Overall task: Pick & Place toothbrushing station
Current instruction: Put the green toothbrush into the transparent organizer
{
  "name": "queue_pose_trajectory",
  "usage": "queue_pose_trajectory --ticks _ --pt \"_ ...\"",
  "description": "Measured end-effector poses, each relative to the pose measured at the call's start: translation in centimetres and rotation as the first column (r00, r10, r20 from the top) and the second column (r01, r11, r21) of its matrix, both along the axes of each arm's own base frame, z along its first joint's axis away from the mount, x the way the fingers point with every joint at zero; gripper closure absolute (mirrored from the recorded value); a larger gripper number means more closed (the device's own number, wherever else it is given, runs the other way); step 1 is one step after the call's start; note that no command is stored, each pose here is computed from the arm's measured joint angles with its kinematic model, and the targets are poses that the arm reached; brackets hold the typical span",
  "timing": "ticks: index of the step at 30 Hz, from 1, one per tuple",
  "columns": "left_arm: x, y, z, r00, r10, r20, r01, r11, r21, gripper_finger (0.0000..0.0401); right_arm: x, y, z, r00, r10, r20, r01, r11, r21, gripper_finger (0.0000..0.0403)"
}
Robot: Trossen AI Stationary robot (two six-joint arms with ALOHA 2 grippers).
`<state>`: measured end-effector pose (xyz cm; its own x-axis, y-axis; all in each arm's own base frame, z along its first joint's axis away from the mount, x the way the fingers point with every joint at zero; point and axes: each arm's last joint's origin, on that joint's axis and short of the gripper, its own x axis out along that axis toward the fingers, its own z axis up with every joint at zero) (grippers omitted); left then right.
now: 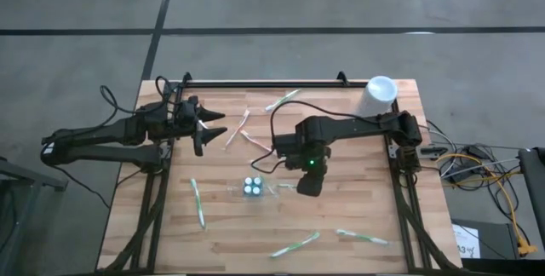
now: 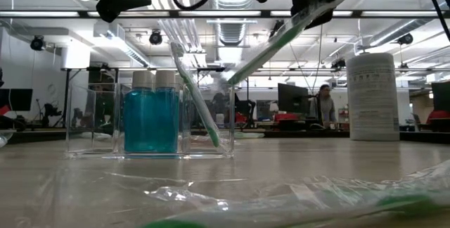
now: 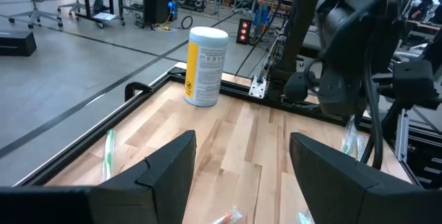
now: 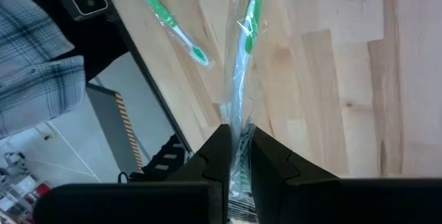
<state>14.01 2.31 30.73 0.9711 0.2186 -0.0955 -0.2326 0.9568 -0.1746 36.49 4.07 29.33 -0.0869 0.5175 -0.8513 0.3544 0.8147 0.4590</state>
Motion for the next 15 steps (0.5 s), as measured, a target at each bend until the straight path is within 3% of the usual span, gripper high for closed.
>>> queue_pose_trajectory --ticks 15 --pt "0.00 0.00 0.00 1.000 0.001 0.000 -0.001 1.000 0.000 0.0162 0.45 -0.13 -0.57 1.000 0.005 0.026 -0.004 0.999 -0.053 0.0372"
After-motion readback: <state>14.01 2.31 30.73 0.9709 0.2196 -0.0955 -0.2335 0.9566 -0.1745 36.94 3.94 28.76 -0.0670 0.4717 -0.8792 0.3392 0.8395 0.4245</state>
